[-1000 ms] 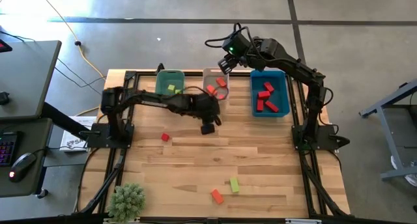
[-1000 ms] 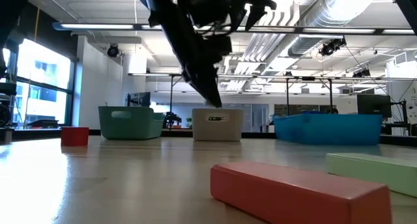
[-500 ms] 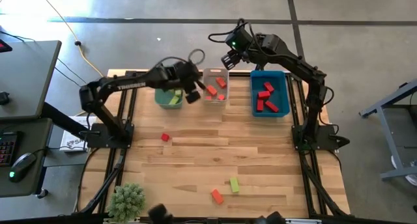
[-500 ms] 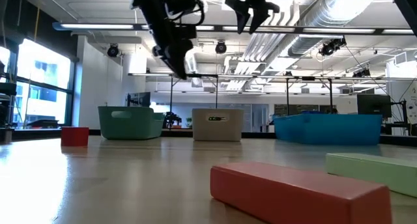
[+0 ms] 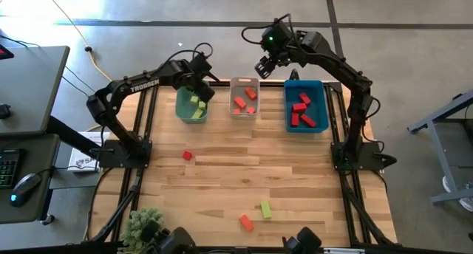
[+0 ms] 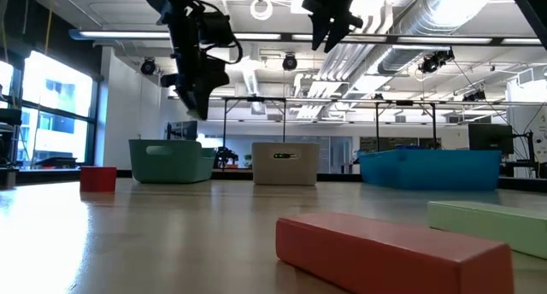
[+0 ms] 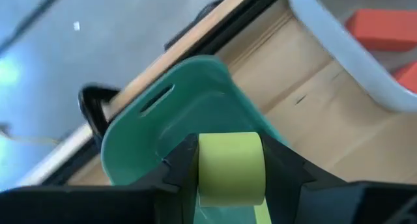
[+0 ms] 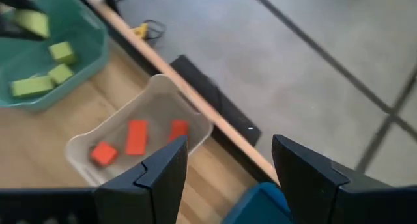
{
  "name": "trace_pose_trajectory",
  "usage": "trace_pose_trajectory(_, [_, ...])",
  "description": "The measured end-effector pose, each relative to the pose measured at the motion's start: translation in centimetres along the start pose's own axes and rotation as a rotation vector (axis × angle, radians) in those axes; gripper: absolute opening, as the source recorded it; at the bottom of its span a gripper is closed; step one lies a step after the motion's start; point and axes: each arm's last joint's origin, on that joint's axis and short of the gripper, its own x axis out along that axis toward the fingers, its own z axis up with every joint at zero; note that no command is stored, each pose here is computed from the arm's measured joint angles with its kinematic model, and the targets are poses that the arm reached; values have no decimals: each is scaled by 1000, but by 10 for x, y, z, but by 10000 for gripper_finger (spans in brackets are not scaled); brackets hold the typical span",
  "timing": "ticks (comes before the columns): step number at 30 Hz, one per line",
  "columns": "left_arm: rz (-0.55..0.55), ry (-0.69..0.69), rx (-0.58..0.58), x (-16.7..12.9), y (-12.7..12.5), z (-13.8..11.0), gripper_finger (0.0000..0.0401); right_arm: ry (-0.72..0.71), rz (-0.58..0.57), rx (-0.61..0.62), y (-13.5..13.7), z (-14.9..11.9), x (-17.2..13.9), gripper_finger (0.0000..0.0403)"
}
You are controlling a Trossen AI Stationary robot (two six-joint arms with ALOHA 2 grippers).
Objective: Sort & place blocks by color
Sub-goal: Put the green block into the green bin
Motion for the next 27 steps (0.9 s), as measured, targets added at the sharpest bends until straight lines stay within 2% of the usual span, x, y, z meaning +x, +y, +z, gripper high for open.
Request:
trace_pose_trajectory(3, [-13,23,-64,6,4,-4,107,4,54,-10,-3,1,1,211])
trace_pose_trajectory(8, [-5,103,-106,27,10,-17,106,14,134,9,-5,1,2,211])
trace_pose_trajectory(12, [-46,147,-161,39,12,-22,113,19,185,10,-3,1,2,211])
trace_pose_trajectory(21, [-58,230,-147,72,3,-23,116,99,326,19,9,-7,-2,211])
trace_pose_trajectory(27, [-58,238,-139,76,0,-24,118,206,338,11,27,-19,-9,211])
